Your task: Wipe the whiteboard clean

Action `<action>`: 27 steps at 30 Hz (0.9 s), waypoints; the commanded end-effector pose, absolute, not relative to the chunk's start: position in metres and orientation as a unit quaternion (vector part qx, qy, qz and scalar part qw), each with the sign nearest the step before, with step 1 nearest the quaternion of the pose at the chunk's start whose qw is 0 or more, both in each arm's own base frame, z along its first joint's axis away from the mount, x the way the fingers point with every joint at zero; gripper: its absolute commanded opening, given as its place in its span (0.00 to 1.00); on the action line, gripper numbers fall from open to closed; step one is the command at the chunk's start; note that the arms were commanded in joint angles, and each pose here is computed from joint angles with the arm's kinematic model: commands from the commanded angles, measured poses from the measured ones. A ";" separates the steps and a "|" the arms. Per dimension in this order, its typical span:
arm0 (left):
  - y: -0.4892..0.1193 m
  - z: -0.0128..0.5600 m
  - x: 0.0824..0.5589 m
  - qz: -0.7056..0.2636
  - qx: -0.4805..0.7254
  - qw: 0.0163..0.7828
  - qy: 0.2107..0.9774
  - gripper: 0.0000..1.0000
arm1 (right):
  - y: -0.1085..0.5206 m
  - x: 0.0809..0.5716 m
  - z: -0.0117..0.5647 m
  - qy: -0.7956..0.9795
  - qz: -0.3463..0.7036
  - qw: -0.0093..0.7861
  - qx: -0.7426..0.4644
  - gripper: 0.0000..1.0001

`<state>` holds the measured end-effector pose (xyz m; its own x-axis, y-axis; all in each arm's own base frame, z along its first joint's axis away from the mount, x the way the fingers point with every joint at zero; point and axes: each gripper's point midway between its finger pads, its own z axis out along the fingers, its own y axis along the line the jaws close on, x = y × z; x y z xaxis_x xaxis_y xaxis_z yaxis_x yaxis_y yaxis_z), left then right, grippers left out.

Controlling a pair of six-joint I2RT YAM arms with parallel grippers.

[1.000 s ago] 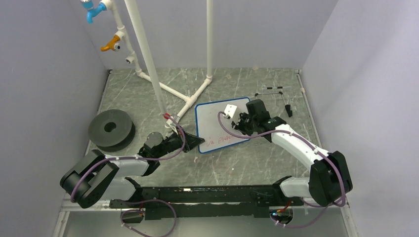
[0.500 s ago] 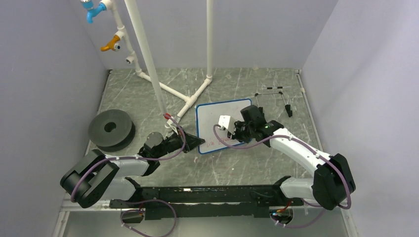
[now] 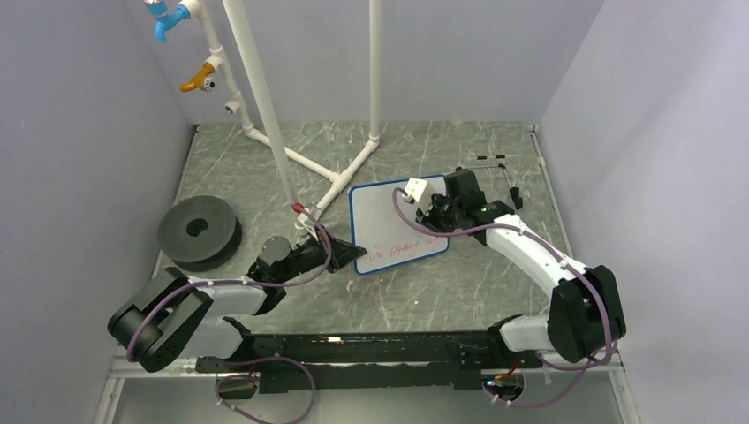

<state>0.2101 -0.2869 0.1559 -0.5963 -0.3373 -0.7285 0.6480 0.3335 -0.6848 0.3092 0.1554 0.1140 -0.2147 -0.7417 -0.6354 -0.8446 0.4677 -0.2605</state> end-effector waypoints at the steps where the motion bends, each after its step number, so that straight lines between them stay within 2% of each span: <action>1: -0.296 0.221 0.191 -0.626 0.177 0.483 0.586 0.00 | 0.178 0.266 0.096 0.734 0.125 0.330 -0.581 0.00; 5: -0.297 0.221 0.191 -0.628 0.177 0.481 0.586 0.00 | 0.187 0.251 0.093 0.719 0.130 0.322 -0.602 0.00; 12: -0.297 0.221 0.191 -0.626 0.177 0.481 0.588 0.00 | 0.156 0.320 0.130 0.776 0.084 0.392 -0.488 0.00; 17: -0.296 0.221 0.191 -0.624 0.176 0.483 0.588 0.00 | 0.140 0.340 0.128 0.804 0.067 0.388 -0.446 0.00; 22: -0.296 0.221 0.191 -0.624 0.176 0.484 0.588 0.00 | 0.140 0.324 0.114 0.807 0.085 0.362 -0.460 0.00; 27: -0.298 0.221 0.193 -0.626 0.176 0.481 0.588 0.00 | 0.176 0.265 0.103 0.750 0.160 0.322 -0.555 0.00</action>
<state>0.2097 -0.2870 0.1553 -0.5992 -0.3356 -0.7268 0.6465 0.3327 -0.6866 0.3104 0.1451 0.1066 -0.2964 -0.7026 -0.6469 -0.8391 0.5150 -0.1749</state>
